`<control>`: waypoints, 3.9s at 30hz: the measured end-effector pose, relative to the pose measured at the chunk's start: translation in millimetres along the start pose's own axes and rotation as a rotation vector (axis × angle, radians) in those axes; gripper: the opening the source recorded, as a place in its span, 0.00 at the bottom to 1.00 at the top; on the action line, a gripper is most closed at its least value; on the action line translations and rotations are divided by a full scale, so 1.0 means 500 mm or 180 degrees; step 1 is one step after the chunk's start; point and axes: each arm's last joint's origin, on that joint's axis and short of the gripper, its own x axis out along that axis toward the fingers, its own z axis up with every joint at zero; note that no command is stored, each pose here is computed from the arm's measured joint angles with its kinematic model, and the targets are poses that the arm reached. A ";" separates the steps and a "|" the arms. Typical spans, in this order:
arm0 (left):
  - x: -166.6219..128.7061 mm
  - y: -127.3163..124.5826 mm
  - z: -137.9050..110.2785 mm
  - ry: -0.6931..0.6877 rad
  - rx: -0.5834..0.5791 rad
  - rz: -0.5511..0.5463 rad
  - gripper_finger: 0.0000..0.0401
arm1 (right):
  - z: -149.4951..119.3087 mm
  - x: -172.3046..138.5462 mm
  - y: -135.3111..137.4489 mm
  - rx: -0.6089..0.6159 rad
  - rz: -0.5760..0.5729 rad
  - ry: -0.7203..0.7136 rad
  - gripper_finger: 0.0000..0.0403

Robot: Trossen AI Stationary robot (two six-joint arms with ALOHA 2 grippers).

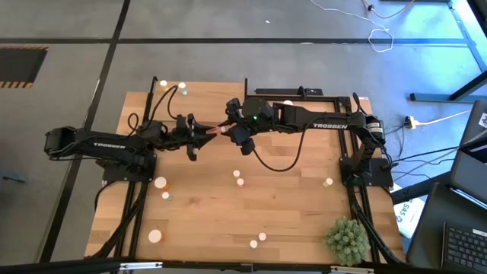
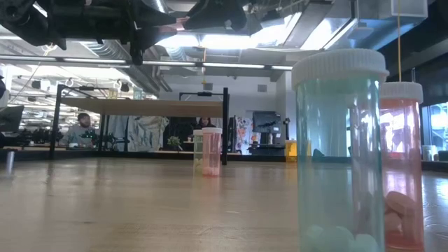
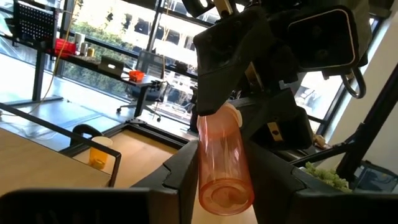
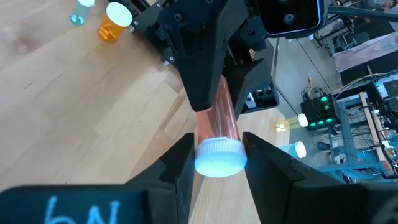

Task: Pick and place medicine bottles onto shelf by color
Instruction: Put the top right small red pill bottle on the shelf

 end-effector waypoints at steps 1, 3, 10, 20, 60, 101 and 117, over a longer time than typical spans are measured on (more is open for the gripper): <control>0.000 0.000 0.000 0.0000 -0.0003 0.0007 0.31 | 0.000 0.000 0.000 0.0000 -0.0003 -0.0002 0.31; 0.000 0.001 0.000 -0.0016 -0.0053 0.0052 0.34 | 0.000 0.000 0.000 0.0000 -0.0005 -0.0002 0.31; 0.000 0.002 0.001 -0.0042 -0.0145 0.0117 0.38 | 0.000 0.000 0.000 0.0001 -0.0007 0.0005 0.31; 0.000 0.002 0.001 -0.0045 -0.0136 0.0126 0.37 | -0.004 0.000 0.004 0.0000 0.0061 0.0060 0.31; -0.018 -0.021 0.091 0.0566 0.0803 0.0655 0.38 | 0.002 -0.188 -0.020 0.1110 -0.0016 0.0653 0.31; -0.043 -0.066 0.256 0.1357 0.0848 0.1544 0.37 | -0.083 -0.089 -0.156 0.2768 0.0168 0.1578 0.31; -0.011 -0.055 0.219 0.1723 0.0768 0.1668 0.37 | -0.140 0.040 -0.110 0.3041 0.0425 0.1947 0.31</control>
